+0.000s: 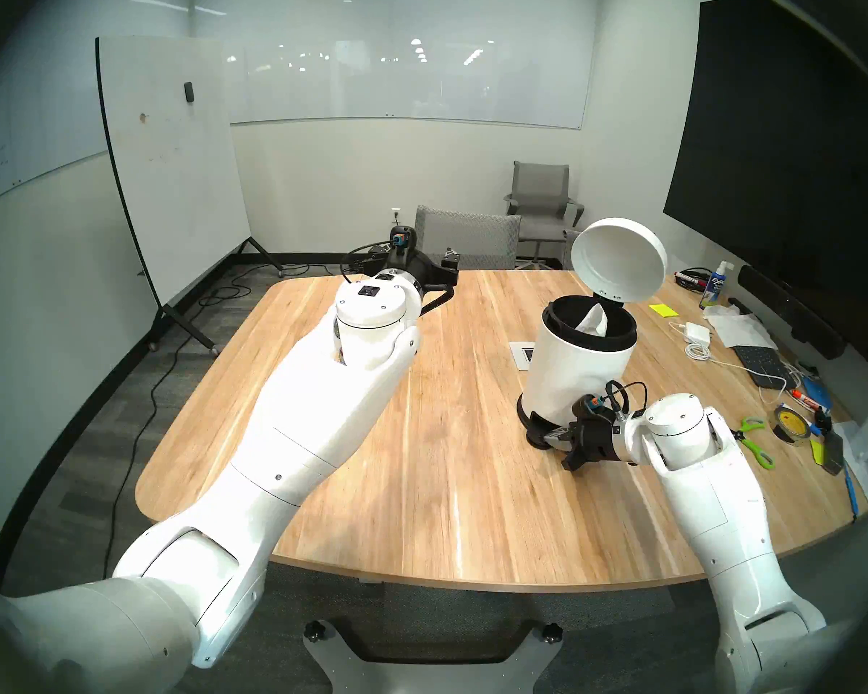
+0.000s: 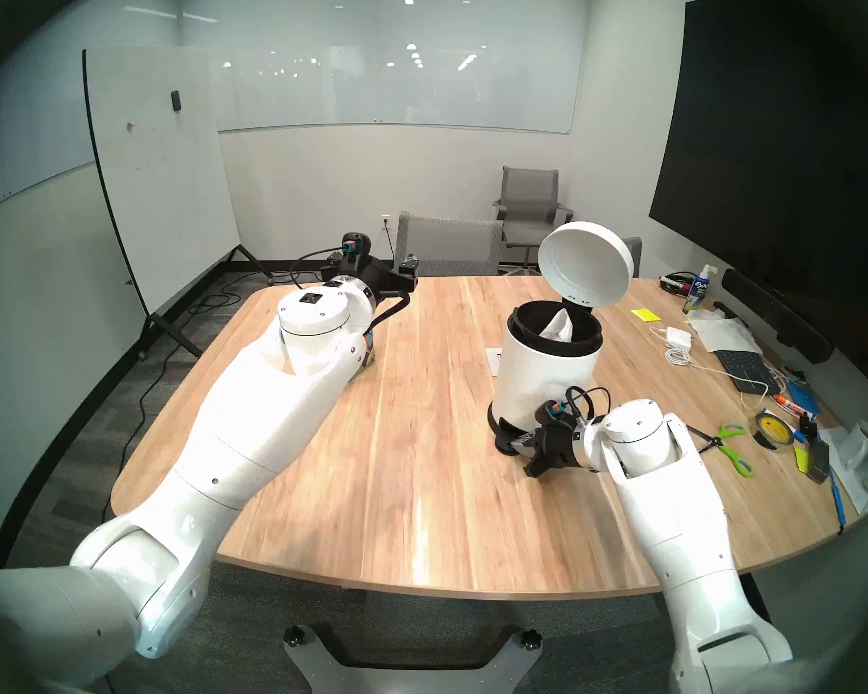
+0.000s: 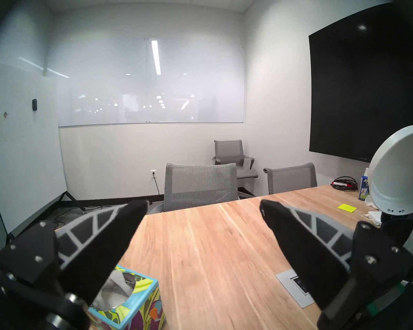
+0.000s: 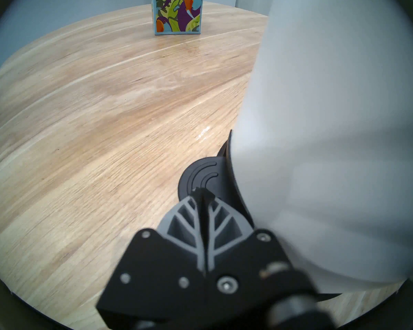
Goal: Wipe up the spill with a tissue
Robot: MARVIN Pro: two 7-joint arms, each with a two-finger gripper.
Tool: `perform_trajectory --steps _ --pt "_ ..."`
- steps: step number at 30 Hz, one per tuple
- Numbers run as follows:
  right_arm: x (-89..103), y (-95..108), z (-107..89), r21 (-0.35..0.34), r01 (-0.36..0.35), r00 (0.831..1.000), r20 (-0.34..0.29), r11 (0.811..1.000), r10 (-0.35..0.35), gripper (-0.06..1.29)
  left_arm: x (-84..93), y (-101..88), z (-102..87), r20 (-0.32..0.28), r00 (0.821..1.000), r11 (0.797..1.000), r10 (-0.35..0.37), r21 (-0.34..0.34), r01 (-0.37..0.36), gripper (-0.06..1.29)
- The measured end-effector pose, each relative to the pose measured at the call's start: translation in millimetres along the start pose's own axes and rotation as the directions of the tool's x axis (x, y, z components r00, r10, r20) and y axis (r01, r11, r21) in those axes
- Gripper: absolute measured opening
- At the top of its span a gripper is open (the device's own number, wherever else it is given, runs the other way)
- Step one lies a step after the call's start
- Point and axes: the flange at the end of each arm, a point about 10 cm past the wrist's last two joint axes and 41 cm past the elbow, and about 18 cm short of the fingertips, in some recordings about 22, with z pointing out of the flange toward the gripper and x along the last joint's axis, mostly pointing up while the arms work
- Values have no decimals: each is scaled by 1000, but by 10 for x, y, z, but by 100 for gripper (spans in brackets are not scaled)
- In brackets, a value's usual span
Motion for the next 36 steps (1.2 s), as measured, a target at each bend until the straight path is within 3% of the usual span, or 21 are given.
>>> perform_trajectory --steps 11,36 --pt "0 0 2 -2 2 1000 0 1000 -2 -2 5 17 -1 -5 1000 1000 1 -12 -1 127" --pt "-84 -50 42 -55 124 990 -58 991 -127 -2 4 17 -2 -8 1000 1000 2 -15 -3 127"
